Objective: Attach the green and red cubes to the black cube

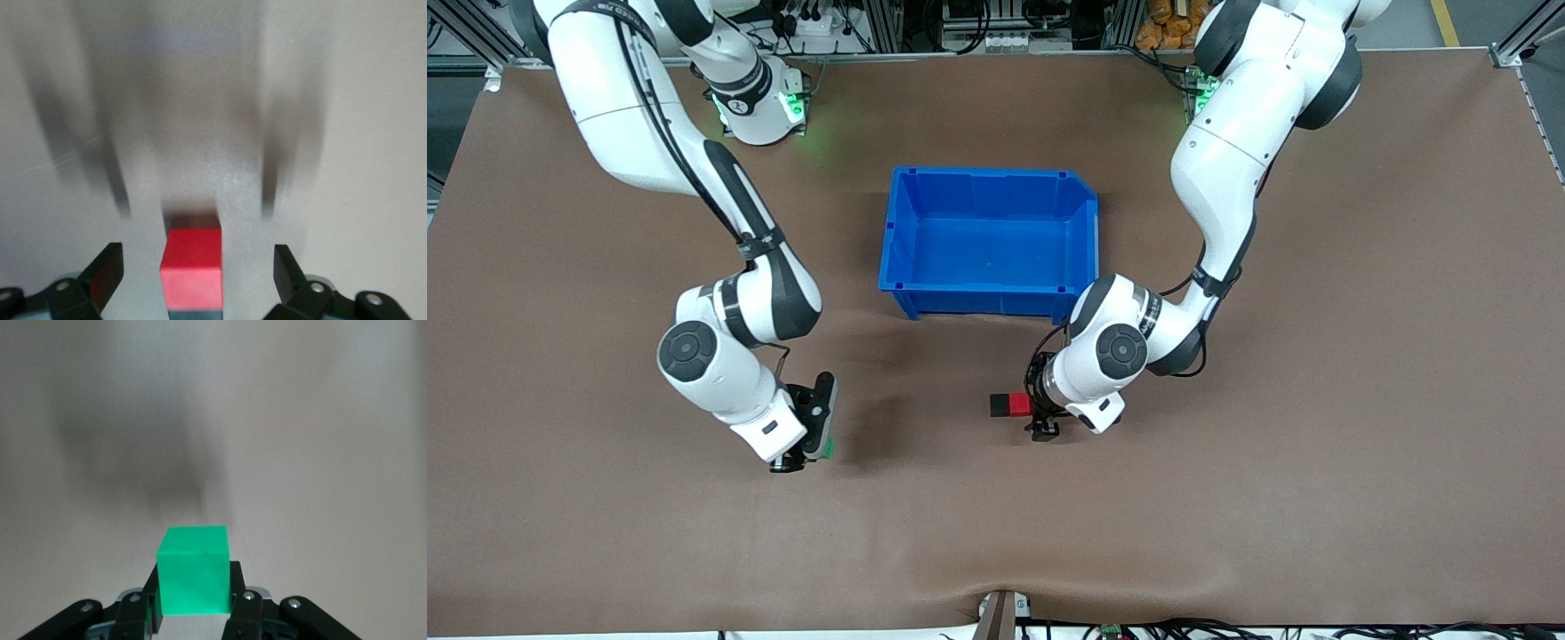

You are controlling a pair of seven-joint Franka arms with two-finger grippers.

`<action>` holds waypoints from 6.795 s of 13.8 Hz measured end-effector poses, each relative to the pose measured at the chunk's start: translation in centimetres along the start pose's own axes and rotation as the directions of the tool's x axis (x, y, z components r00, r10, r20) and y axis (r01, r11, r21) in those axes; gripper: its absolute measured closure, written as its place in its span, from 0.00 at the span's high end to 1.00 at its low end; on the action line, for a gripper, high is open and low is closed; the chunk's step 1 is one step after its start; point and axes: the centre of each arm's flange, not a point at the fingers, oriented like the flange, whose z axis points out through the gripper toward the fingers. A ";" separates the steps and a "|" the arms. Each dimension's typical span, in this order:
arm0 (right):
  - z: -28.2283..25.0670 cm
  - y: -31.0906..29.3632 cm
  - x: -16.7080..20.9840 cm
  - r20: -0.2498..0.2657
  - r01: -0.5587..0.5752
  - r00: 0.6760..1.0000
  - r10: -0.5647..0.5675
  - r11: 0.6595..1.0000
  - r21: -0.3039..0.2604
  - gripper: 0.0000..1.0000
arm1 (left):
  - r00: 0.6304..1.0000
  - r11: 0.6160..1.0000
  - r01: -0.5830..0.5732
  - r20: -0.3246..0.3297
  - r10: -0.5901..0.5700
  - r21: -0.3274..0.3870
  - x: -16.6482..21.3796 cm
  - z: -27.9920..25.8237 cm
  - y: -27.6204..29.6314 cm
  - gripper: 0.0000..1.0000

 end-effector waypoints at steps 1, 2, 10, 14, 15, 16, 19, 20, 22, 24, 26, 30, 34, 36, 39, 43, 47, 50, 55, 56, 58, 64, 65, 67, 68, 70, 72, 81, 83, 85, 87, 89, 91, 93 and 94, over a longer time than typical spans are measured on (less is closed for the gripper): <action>-0.2 -0.7 2.2 -0.009 -0.022 1.000 0.022 1.000 -0.001 0.40 | 1.000 1.000 0.004 -0.006 -0.004 0.014 0.2 -2.0 0.5 1.00; -0.2 -1.6 4.6 -0.018 -0.042 0.999 0.042 0.999 0.000 0.40 | 1.000 1.000 0.002 -0.013 -0.002 0.027 0.3 -4.6 0.9 1.00; 4.6 -6.0 15.4 -0.047 -0.107 0.993 0.108 0.994 0.024 0.40 | 0.873 0.863 -0.480 -0.014 0.488 0.156 7.0 -29.5 0.5 1.00; 5.8 -9.0 18.2 0.029 -0.159 0.987 0.157 0.981 0.109 0.40 | 0.770 0.763 -0.620 -0.045 0.637 0.183 13.4 -38.2 -0.3 1.00; 5.8 -9.4 18.6 0.042 -0.156 0.987 0.152 0.981 0.115 0.40 | 0.738 0.732 -0.654 -0.052 0.673 0.193 14.6 -40.3 -0.9 1.00; 5.8 -9.6 18.8 0.053 -0.149 0.988 0.144 0.983 0.112 0.40 | 0.710 0.705 -0.682 -0.055 0.702 0.196 15.7 -42.5 -1.5 1.00; 6.0 -9.6 19.1 0.103 -0.064 0.993 0.058 0.996 0.056 0.40 | 0.626 0.631 -0.745 -0.099 0.773 0.215 19.7 -48.4 -3.3 1.00; 6.0 -9.8 19.5 0.113 -0.042 0.993 0.037 0.998 0.045 0.40 | 0.587 0.595 -0.769 -0.111 0.802 0.232 21.4 -50.0 -3.8 1.00; 6.1 -10.0 20.3 0.115 -0.023 0.993 0.019 0.999 0.036 0.40 | 0.532 0.545 -0.798 -0.123 0.838 0.257 24.9 -52.2 -4.3 1.00; 6.4 -9.8 20.8 0.109 -0.019 0.994 0.016 0.999 0.029 0.40 | 0.518 0.532 -0.805 -0.123 0.846 0.264 27.8 -53.5 -4.5 1.00; 6.8 -9.9 21.4 0.103 -0.013 0.995 0.011 1.000 0.025 0.40 | 0.526 0.542 -0.790 -0.136 0.839 0.287 29.8 -54.3 -4.8 1.00; 7.6 -10.6 22.6 0.097 0.003 0.995 -0.006 1.000 0.025 0.40 | 0.512 0.531 -0.786 -0.149 0.846 0.315 29.7 -55.1 -5.4 1.00; 7.8 -10.8 22.7 0.100 -0.006 0.995 0.003 1.000 0.026 0.40 | 0.411 0.423 -0.841 -0.110 0.905 0.337 29.4 -56.0 -6.4 1.00; 7.9 -11.0 22.8 0.100 -0.023 0.995 0.020 0.999 0.025 0.40 | 0.406 0.415 -0.842 -0.101 0.908 0.345 29.5 -55.8 -6.6 1.00; 8.0 -11.3 23.2 0.099 -0.027 0.995 0.024 0.999 0.025 0.40 | 0.400 0.410 -0.843 -0.104 0.911 0.349 29.5 -54.7 -6.7 1.00; 8.2 -11.3 23.3 0.095 -0.029 0.995 0.027 0.999 0.021 0.41 | 0.386 0.404 -0.845 -0.123 0.914 0.350 29.4 -53.5 -7.7 1.00; 8.0 -11.6 24.2 0.066 -0.020 0.998 0.020 1.000 0.000 0.78 | 0.386 0.403 -0.845 -0.120 0.915 0.352 29.4 -53.2 -7.8 1.00; 8.0 -11.6 24.2 0.067 -0.021 0.998 0.021 1.000 -0.002 1.00 | 0.386 0.403 -0.845 -0.122 0.915 0.352 29.4 -53.3 -7.8 1.00; 6.3 -10.7 24.3 0.069 -0.036 0.997 0.037 0.999 -0.012 1.00 | 0.389 0.411 -0.843 -0.135 0.911 0.347 29.6 -53.9 -8.0 1.00; 5.5 -10.5 24.1 0.084 -0.048 0.995 0.048 0.999 -0.004 1.00 | 0.391 0.416 -0.842 -0.143 0.909 0.344 29.8 -54.3 -8.1 1.00; 2.9 -9.8 23.7 0.130 -0.122 0.984 0.120 0.993 0.009 1.00 | 0.390 0.419 -0.842 -0.153 0.908 0.341 29.7 -54.9 -8.3 1.00; -10.4 -0.2 13.0 0.174 -0.422 0.889 0.424 0.905 -0.050 1.00 | 0.357 0.392 -0.855 -0.162 0.920 0.340 28.8 -56.1 -9.2 1.00; -12.8 1.3 10.6 0.159 -0.471 0.867 0.472 0.881 -0.044 1.00 | 0.333 0.364 -0.864 -0.149 0.931 0.348 28.6 -56.5 -9.6 1.00; -17.6 3.6 5.7 0.131 -0.560 0.819 0.558 0.828 -0.029 1.00 | 0.285 0.312 -0.881 -0.126 0.950 0.357 28.1 -57.0 -10.3 1.00; -19.9 4.6 3.0 0.119 -0.601 0.792 0.599 0.799 -0.023 1.00 | 0.264 0.288 -0.888 -0.116 0.957 0.358 27.7 -57.0 -10.6 1.00; -24.5 6.1 -3.2 0.105 -0.685 0.724 0.681 0.729 -0.005 1.00 | 0.222 0.240 -0.900 -0.091 0.971 0.363 26.5 -56.6 -11.3 1.00; -29.3 6.3 -10.0 0.129 -0.757 0.649 0.750 0.653 0.013 1.00 | 0.199 0.212 -0.904 -0.074 0.977 0.371 25.0 -55.8 -12.1 1.00; -44.9 -1.6 -21.4 0.243 -0.962 0.259 0.935 0.273 -0.024 1.00 | 0.186 0.192 -0.913 -0.052 0.981 0.360 23.9 -55.1 -13.4 1.00; -45.8 -4.0 -22.2 0.260 -0.979 0.185 0.948 0.201 -0.036 1.00 | 0.184 0.191 -0.914 -0.052 0.981 0.359 24.0 -55.2 -13.5 1.00; -45.9 -6.3 -22.7 0.280 -0.992 0.095 0.955 0.114 -0.051 1.00 | 0.182 0.179 -0.914 -0.027 0.983 0.365 24.2 -55.1 -13.8 1.00; -45.3 -7.9 -23.1 0.285 -0.996 0.055 0.957 0.074 -0.057 1.00 | 0.189 0.177 -0.912 -0.005 0.982 0.369 24.4 -55.0 -14.1 1.00; -44.9 -9.0 -23.6 0.286 -0.997 0.035 0.957 0.054 -0.059 1.00 | 0.188 0.174 -0.913 0.000 0.982 0.370 24.3 -54.9 -14.2 1.00; -44.8 -9.5 -24.0 0.285 -0.998 0.009 0.959 0.028 -0.063 1.00 | 0.185 0.172 -0.913 -0.002 0.983 0.369 24.1 -55.0 -14.3 1.00; -44.7 -9.4 -24.1 0.273 -0.998 -0.002 0.962 0.017 -0.068 1.00 | 0.182 0.172 -0.914 -0.007 0.983 0.368 24.0 -55.3 -14.4 1.00; -44.6 -9.3 -24.1 0.268 -0.998 -0.003 0.963 0.016 -0.068 1.00 | 0.180 0.171 -0.914 -0.009 0.984 0.368 23.9 -55.3 -14.4 1.00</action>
